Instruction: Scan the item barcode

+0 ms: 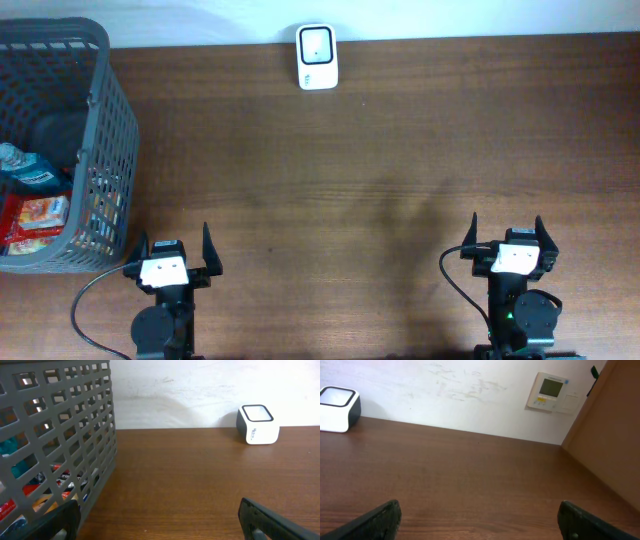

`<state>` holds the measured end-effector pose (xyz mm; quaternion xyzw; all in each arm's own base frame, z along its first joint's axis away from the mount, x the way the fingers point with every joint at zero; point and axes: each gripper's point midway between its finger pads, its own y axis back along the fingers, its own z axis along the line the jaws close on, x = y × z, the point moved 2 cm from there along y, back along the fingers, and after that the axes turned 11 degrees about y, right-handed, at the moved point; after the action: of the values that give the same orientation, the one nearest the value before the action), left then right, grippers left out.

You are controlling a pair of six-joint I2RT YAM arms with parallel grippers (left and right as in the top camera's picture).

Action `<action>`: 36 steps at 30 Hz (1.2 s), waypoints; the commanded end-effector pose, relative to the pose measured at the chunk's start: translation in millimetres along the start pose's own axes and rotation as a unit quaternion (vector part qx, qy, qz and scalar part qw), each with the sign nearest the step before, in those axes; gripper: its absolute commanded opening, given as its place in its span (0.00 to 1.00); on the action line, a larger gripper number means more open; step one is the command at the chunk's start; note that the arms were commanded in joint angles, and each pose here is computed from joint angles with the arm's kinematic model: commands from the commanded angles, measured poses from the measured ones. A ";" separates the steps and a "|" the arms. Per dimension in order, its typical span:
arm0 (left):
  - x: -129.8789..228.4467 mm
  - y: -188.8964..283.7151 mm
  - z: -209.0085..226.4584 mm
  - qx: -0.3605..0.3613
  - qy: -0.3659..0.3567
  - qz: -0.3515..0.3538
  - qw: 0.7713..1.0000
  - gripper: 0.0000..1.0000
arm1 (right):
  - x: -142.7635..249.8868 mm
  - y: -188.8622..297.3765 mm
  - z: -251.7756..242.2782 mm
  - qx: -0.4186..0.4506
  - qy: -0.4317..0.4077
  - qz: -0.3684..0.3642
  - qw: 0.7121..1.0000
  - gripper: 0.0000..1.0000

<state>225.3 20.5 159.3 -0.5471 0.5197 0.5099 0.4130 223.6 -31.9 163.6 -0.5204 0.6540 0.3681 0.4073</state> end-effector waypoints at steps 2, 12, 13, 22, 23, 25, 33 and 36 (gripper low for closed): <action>1.6 0.0 -0.3 0.003 -0.008 0.002 1.000 0.99 | 3.4 0.0 -1.3 0.009 -0.001 0.006 1.000 0.98; 1.6 0.0 -0.3 0.003 -0.008 0.002 1.000 0.99 | 3.5 0.0 -1.4 0.009 -0.001 0.006 1.000 0.98; 1.6 0.0 -0.3 0.003 -0.008 0.002 1.000 0.99 | 3.4 0.0 -1.3 0.009 -0.001 0.006 1.000 0.98; 1.6 0.0 -0.3 0.003 -0.008 0.002 1.000 0.99 | 3.4 0.0 -1.3 0.009 -0.001 0.006 1.000 0.98; 1.6 0.0 -0.3 0.003 -0.008 0.002 1.000 0.99 | 3.4 0.0 -1.3 0.009 -0.001 0.006 1.000 0.98; 1.6 0.0 -0.3 0.003 -0.008 0.002 1.000 0.99 | 3.4 0.0 -1.3 0.009 -0.001 0.006 1.000 0.99; 1.6 0.0 -0.3 0.003 -0.008 0.002 1.000 0.99 | 3.4 0.0 -1.3 0.009 -0.001 0.006 1.000 0.98; -7.1 0.2 2.4 -0.008 -0.008 -0.018 1.000 0.99 | 3.5 0.0 -1.4 0.009 -0.001 0.006 1.000 0.98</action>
<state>225.4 20.6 159.9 -0.5479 0.5190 0.5093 0.4137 223.6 -31.9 163.6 -0.5206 0.6542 0.3679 0.4071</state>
